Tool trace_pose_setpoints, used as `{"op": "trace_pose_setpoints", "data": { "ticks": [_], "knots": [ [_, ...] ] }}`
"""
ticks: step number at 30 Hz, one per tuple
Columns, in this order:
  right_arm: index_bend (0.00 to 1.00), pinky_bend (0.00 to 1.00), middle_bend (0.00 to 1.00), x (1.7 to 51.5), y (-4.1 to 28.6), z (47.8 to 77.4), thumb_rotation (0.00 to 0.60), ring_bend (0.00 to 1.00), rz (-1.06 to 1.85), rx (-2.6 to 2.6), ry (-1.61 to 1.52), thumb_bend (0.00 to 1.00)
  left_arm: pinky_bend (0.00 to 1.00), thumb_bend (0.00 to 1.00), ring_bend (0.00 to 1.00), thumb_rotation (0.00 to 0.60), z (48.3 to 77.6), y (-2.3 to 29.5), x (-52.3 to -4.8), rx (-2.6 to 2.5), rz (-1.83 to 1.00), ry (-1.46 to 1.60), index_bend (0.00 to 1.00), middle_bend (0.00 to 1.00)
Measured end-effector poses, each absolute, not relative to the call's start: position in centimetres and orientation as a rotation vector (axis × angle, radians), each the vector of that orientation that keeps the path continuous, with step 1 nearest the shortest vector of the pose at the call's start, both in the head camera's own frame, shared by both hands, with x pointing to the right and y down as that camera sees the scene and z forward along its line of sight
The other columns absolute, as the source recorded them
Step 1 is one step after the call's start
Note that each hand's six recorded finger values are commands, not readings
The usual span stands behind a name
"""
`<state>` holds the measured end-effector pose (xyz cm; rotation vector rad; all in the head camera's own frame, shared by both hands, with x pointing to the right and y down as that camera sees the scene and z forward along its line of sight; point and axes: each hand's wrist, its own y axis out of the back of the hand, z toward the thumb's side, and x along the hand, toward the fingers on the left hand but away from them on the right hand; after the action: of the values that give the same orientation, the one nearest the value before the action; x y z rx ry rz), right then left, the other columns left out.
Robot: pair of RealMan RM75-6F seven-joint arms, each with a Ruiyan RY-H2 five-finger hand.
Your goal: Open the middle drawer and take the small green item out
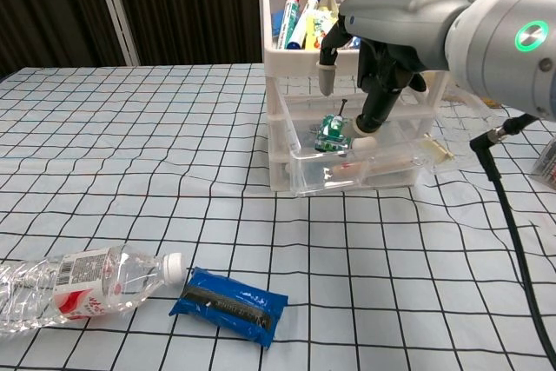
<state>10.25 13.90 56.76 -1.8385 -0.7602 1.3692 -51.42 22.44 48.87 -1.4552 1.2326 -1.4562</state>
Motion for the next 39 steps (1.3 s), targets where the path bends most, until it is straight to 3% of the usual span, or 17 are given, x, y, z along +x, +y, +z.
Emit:
{"op": "trace_pose_setpoints", "data": {
  "ticks": [15, 39],
  "knots": [
    [0.32, 0.77, 1.00, 10.1, 14.5, 58.1, 0.600, 1.00, 1.381, -1.880, -0.724, 0.13, 0.00, 0.07, 0.00, 0.600, 48.9, 22.4, -51.5, -1.456, -1.458, 1.234, 0.00, 0.00],
    [0.41, 0.77, 1.00, 8.4, 12.2, 57.9, 0.600, 1.00, 1.412, -1.858, -0.643, 0.13, 0.00, 0.07, 0.00, 0.600, 49.2, 22.3, -51.7, -1.459, -1.477, 1.229, 0.00, 0.00]
  ]
}}
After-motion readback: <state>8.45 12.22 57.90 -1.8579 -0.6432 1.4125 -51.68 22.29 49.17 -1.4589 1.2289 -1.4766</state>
